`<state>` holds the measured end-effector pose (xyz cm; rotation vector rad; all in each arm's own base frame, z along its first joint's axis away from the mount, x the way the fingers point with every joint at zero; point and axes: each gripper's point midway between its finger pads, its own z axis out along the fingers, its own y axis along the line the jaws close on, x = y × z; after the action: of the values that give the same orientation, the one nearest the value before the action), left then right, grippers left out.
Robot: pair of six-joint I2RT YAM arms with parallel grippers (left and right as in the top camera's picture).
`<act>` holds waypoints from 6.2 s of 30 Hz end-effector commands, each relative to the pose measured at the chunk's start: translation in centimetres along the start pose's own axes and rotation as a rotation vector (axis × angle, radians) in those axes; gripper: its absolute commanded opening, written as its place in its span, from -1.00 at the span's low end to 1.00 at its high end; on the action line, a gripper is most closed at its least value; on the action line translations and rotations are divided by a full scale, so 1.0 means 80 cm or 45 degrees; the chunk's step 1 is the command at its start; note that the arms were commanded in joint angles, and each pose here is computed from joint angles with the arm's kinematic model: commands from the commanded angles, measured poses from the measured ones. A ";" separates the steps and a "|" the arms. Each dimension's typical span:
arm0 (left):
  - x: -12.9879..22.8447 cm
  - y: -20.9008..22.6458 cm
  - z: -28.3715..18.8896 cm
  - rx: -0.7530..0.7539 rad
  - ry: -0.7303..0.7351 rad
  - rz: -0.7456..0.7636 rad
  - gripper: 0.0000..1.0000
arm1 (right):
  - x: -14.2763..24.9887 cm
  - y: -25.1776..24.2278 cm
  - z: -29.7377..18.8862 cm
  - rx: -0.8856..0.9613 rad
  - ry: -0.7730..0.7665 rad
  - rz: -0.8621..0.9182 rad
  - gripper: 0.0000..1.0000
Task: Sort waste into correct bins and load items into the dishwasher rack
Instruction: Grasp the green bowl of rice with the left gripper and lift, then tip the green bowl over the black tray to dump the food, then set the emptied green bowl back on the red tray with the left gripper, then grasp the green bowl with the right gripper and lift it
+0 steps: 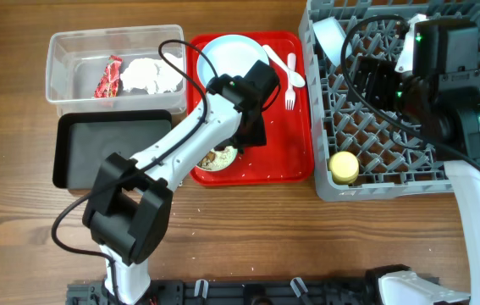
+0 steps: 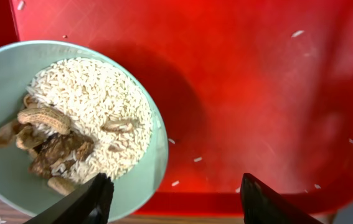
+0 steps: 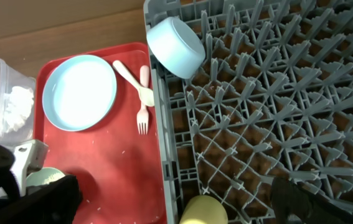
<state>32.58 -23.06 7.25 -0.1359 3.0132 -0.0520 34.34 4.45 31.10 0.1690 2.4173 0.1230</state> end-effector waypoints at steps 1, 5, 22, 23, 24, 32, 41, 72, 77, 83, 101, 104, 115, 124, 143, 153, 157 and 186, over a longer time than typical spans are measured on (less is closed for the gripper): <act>0.002 0.009 0.023 -0.028 -0.016 -0.033 0.27 | 0.006 -0.001 0.010 0.009 0.043 0.016 1.00; 0.001 0.007 0.041 -0.004 -0.043 -0.035 0.08 | 0.011 -0.002 0.015 0.019 0.076 0.013 0.99; 0.011 0.014 0.064 -0.022 -0.030 -0.042 -0.92 | 0.019 -0.005 0.017 0.030 0.112 0.010 0.99; 0.011 0.014 0.064 -0.021 -0.029 -0.042 -0.92 | 0.019 -0.005 0.017 0.030 0.112 0.010 0.99; 0.012 0.014 0.064 -0.021 -0.028 -0.042 -0.92 | 0.019 -0.005 0.017 0.029 0.112 0.010 0.99; 0.016 -0.021 -0.013 0.279 0.059 0.012 -0.92 | 0.024 -0.007 0.017 0.038 0.132 -0.023 0.99; -0.011 0.058 -0.142 0.516 -0.041 -0.036 -0.92 | 0.027 -0.007 0.016 0.041 0.146 -0.024 0.99; -0.072 0.279 -0.104 1.819 -0.051 -0.729 -0.92 | 0.020 -0.005 0.018 0.029 0.119 -0.018 0.99; -0.074 0.286 -0.122 1.921 -0.037 -0.836 -0.92 | 0.020 -0.005 0.018 0.029 0.119 -0.020 0.99; -0.072 0.300 -0.129 1.954 0.026 -0.992 -0.92 | 0.020 -0.005 0.018 0.029 0.118 -0.020 0.99; -0.060 0.280 -0.180 1.932 -0.066 -0.847 -0.92 | 0.019 -0.004 0.018 0.028 0.117 -0.020 0.99; -0.058 0.261 -0.214 1.882 -0.139 -0.673 -0.92 | 0.019 -0.004 0.018 0.028 0.116 -0.022 0.99; -0.051 0.091 -0.217 1.475 0.097 -0.170 -0.92 | 0.018 -0.004 0.019 0.026 0.110 -0.018 0.99; -0.059 -0.012 -0.094 0.413 -0.365 0.108 -0.85 | 0.017 0.005 0.019 -0.024 0.110 -0.015 0.99; -0.058 0.013 -0.048 0.171 -0.303 0.100 -0.78 | 0.020 0.054 0.032 -0.282 0.157 0.026 0.86; -0.112 0.164 -0.168 0.291 -0.489 -0.311 0.72 | 0.129 0.132 0.134 -0.270 0.532 -0.409 0.76; -0.113 0.191 -0.163 0.257 -0.467 -0.375 1.00 | 0.152 0.112 0.184 -0.104 0.614 -0.567 0.56; -0.113 0.193 -0.163 0.253 -0.465 -0.376 1.00 | 0.155 0.138 0.243 -0.204 0.635 -0.556 -0.92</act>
<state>38.34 -6.58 20.54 -0.5117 2.5855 -0.3123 37.31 17.21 3.50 -0.6248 2.9753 0.0791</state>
